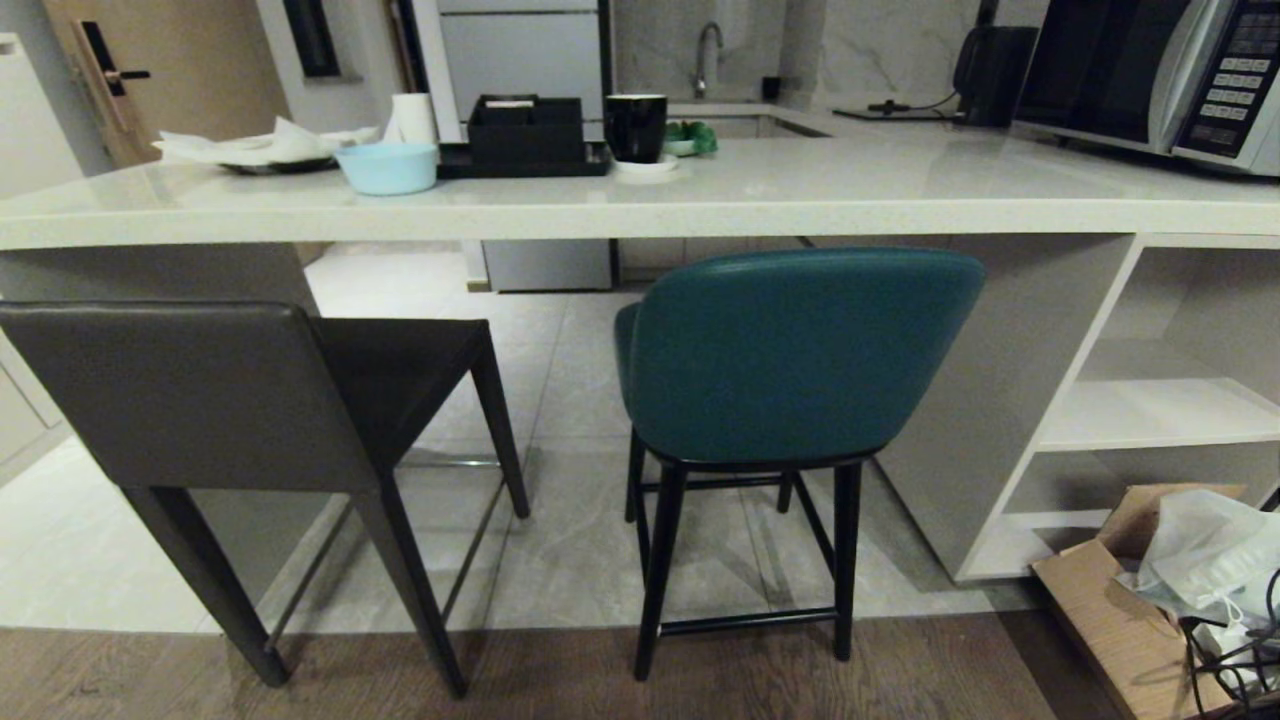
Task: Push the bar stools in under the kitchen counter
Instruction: Pull the blue chair out from under the dining table
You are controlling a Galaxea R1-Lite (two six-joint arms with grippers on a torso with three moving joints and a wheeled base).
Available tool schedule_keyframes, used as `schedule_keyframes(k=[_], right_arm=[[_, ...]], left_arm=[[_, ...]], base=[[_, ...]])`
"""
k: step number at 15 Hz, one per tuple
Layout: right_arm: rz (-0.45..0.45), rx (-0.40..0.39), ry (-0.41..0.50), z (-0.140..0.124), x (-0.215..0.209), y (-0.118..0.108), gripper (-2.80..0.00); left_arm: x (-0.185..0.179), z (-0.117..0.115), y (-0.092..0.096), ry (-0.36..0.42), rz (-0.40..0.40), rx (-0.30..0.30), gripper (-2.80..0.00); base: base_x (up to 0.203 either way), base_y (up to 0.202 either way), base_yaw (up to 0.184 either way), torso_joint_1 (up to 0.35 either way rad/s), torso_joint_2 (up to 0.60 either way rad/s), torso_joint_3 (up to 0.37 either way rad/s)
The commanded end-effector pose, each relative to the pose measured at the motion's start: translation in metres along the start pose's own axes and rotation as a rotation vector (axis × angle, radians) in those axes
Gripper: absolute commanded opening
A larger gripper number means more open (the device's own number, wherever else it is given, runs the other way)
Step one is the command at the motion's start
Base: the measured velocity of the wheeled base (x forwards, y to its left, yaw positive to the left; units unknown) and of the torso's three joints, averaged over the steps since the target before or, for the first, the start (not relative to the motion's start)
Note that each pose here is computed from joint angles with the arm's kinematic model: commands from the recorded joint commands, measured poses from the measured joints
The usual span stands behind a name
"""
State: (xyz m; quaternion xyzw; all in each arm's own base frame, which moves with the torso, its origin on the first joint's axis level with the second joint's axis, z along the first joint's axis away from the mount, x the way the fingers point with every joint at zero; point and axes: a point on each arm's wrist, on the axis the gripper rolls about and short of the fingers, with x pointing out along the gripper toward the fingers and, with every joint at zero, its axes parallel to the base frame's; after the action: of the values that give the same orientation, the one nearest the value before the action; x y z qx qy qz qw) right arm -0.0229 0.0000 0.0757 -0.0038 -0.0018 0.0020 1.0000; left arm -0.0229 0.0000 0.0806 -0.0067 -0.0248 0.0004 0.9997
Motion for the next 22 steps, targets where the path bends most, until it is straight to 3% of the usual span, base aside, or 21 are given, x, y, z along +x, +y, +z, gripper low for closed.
schedule_keyframes(k=[1,10,22], right_arm=[[0.001,0.0,-0.001,0.0,-0.0001,0.0,-2.8],[0.001,0.0,-0.001,0.0,-0.0001,0.0,-2.8],[0.001,0.0,0.0,0.0,0.0,0.0,-2.8]], left_arm=[[0.001,-0.0051,0.0001,0.016,0.001,0.0,-2.8],[0.001,-0.0051,0.0001,0.016,0.001,0.0,-2.8],[0.001,-0.0051,0.0001,0.016,0.001,0.0,-2.8]], base=[[0.0,0.0,0.0,0.0,0.0,0.0],[0.0,-0.012,0.001,0.001,0.0,-0.001],[0.0,-0.182,0.001,0.002,0.0,0.002]])
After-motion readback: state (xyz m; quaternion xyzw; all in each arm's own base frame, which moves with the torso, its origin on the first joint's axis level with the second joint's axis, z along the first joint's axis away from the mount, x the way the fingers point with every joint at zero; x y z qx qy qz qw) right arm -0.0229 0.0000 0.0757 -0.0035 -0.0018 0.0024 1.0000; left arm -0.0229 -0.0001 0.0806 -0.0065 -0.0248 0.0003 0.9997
